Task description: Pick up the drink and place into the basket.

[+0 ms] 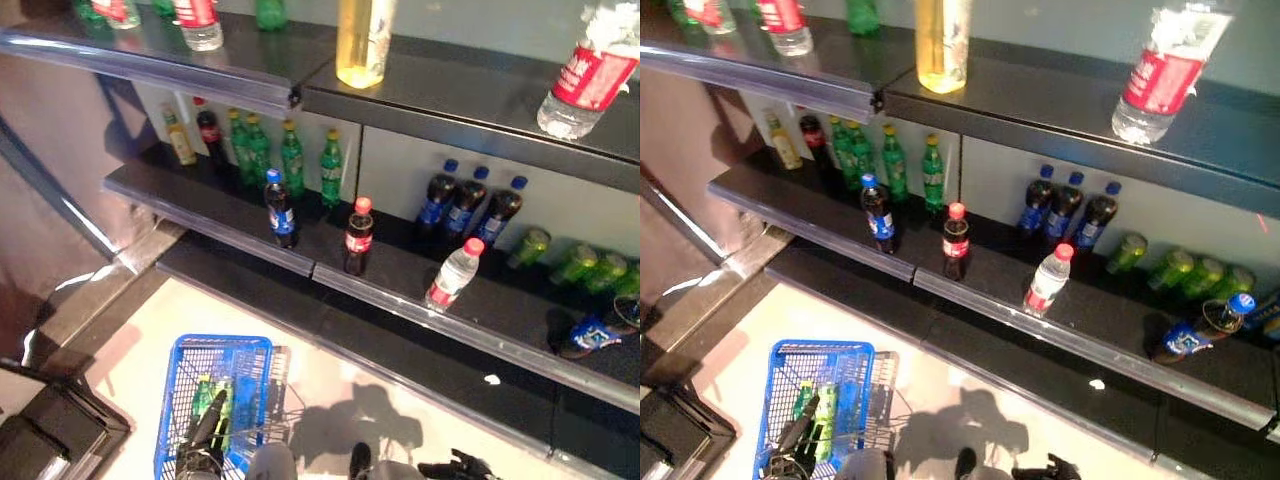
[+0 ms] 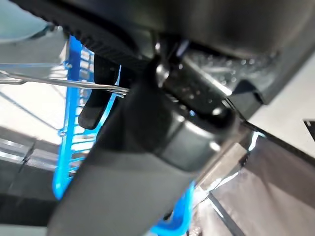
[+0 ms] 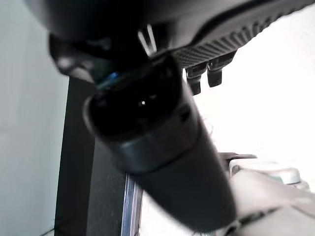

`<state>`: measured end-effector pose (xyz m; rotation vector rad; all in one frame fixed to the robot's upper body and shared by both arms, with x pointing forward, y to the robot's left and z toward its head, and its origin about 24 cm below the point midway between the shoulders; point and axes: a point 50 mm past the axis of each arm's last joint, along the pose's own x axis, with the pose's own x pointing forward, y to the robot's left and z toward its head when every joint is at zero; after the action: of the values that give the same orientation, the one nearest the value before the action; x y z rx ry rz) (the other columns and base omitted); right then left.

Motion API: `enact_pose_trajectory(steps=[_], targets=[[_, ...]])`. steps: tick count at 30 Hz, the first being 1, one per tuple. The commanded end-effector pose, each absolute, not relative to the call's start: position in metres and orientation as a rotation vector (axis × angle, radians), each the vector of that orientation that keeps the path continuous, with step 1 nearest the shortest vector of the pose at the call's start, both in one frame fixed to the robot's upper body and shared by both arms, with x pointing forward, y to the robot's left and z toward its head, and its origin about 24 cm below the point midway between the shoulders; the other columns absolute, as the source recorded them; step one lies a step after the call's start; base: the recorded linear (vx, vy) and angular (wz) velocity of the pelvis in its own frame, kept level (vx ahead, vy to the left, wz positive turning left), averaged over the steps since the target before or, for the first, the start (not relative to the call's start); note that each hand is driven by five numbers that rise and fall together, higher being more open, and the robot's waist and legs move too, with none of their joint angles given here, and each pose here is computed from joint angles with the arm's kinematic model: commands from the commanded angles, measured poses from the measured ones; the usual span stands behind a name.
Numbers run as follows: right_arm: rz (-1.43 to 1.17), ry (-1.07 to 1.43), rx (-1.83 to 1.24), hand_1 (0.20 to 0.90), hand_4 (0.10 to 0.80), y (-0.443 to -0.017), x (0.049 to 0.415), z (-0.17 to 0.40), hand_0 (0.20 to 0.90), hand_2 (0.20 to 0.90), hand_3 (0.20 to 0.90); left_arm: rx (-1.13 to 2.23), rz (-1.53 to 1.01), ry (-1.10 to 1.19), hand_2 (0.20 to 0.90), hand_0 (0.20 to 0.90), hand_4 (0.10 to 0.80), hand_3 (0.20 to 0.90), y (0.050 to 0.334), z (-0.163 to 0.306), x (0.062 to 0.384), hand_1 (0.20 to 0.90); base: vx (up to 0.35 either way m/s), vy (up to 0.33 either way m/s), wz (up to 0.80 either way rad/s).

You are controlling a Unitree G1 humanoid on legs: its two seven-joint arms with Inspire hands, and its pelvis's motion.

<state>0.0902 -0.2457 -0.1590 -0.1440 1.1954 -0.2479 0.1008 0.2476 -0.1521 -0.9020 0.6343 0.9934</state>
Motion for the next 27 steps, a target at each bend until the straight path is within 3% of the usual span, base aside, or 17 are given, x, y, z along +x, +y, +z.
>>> enact_pose_trajectory(steps=[1, 5, 10, 15, 19, 23, 27], targets=[[-0.217, 1.174, -0.127, 0.9, 0.8, -0.238, 0.087, -0.161, 0.9, 0.9, 0.9, -0.799, 0.95, 0.698, 0.3, 0.3, 0.1, 0.2, 0.241, -0.157, 0.077, 0.3, 0.112, 0.327, -0.56], [-0.177, 1.147, -0.144, 0.9, 0.8, -0.232, 0.085, -0.162, 0.9, 0.9, 0.9, -0.744, 0.912, 0.682, 0.3, 0.3, 0.1, 0.2, 0.251, -0.151, 0.09, 0.3, 0.108, 0.288, -0.32], [-0.016, 1.053, -0.218, 0.9, 0.8, -0.214, 0.11, -0.156, 0.9, 0.9, 0.9, -0.739, 0.887, 0.63, 0.3, 0.3, 0.1, 0.2, 0.265, -0.142, 0.101, 0.3, 0.002, 0.089, 0.04], [0.245, 0.854, -0.299, 0.9, 0.8, -0.173, 0.164, -0.132, 0.9, 0.9, 0.9, -0.769, 0.902, 0.557, 0.3, 0.3, 0.1, 0.2, 0.273, -0.133, 0.111, 0.3, -0.118, -0.058, -0.41], [0.374, 0.737, -0.337, 0.9, 0.8, -0.154, 0.186, -0.111, 0.9, 0.9, 0.9, -0.843, 0.949, 0.533, 0.3, 0.3, 0.1, 0.2, 0.27, -0.133, 0.113, 0.3, -0.089, -0.137, -0.67], [0.455, 0.605, -0.313, 0.9, 0.8, -0.146, 0.196, -0.086, 0.9, 0.9, 0.9, -0.816, 0.939, 0.591, 0.3, 0.3, 0.1, 0.2, 0.258, -0.137, 0.107, 0.3, 0.011, -0.096, 0.26], [0.586, 0.486, -0.305, 0.9, 0.8, -0.138, 0.206, -0.055, 0.9, 0.9, 0.9, -0.797, 1.006, 0.638, 0.3, 0.3, 0.1, 0.2, 0.265, -0.142, 0.089, 0.3, 0.004, -0.071, 0.26]])
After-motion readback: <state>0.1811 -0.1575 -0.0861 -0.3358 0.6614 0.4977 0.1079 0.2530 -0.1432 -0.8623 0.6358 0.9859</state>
